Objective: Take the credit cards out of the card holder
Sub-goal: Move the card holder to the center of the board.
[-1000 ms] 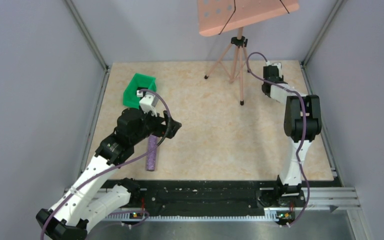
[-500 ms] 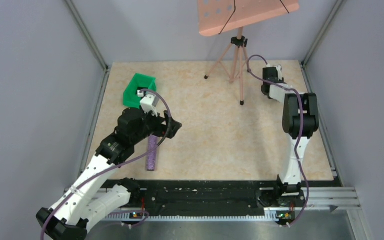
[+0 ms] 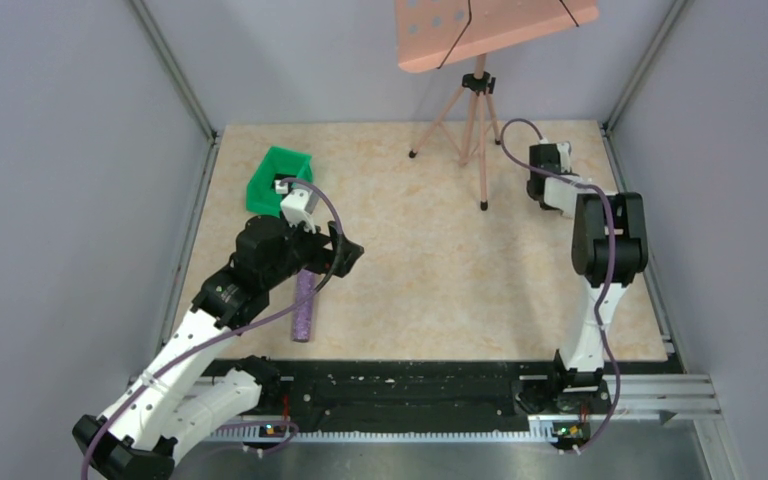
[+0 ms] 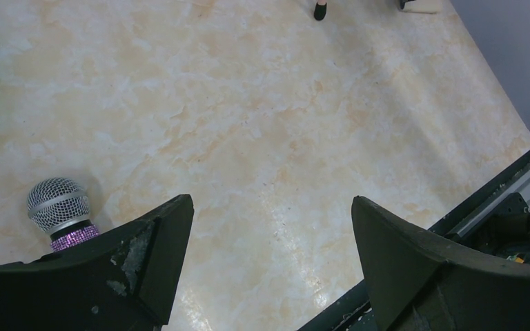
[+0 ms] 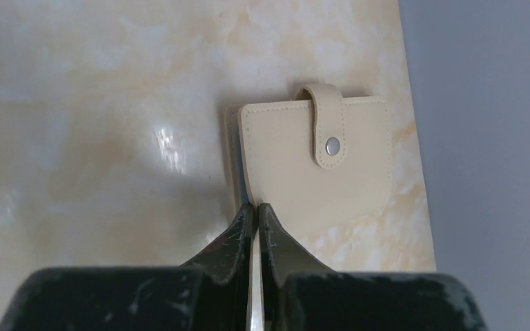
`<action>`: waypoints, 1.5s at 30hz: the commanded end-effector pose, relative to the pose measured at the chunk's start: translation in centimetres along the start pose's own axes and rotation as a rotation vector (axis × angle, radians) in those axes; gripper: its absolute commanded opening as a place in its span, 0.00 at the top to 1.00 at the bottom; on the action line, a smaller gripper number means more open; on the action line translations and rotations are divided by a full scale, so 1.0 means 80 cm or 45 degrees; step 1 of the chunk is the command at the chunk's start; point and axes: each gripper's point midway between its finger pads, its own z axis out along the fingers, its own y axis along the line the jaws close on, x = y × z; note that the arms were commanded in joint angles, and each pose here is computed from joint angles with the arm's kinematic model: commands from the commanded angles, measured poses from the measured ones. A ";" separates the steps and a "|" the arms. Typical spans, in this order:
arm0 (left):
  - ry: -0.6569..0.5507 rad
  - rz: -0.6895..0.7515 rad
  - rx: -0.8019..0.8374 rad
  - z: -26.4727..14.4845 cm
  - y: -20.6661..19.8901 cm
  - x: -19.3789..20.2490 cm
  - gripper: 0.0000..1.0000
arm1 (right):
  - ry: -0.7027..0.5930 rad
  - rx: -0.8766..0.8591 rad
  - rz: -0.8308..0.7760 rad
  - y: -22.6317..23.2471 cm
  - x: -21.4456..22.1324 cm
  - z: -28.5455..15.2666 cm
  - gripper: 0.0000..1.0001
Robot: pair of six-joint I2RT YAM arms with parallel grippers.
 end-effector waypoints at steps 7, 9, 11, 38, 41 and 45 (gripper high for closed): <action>-0.086 0.028 -0.003 -0.009 -0.002 -0.019 0.10 | 0.139 -0.184 0.138 -0.007 0.053 -0.093 1.00; -0.086 0.025 -0.019 -0.010 0.000 -0.019 0.10 | 0.189 -0.220 0.141 0.001 0.077 -0.117 1.00; -0.087 0.024 -0.036 -0.011 0.003 -0.019 0.11 | 0.224 -0.290 0.122 0.020 0.104 -0.146 1.00; -0.182 0.066 -0.216 -0.032 0.034 -0.033 0.13 | 0.425 -1.336 0.551 0.298 0.188 -0.462 0.92; -0.178 0.067 -0.236 -0.030 0.037 -0.032 0.13 | 0.335 -1.393 0.413 0.297 0.172 -0.474 0.80; -0.166 0.065 -0.262 -0.025 0.042 -0.031 0.13 | 0.160 -1.336 0.129 0.264 0.167 -0.465 0.53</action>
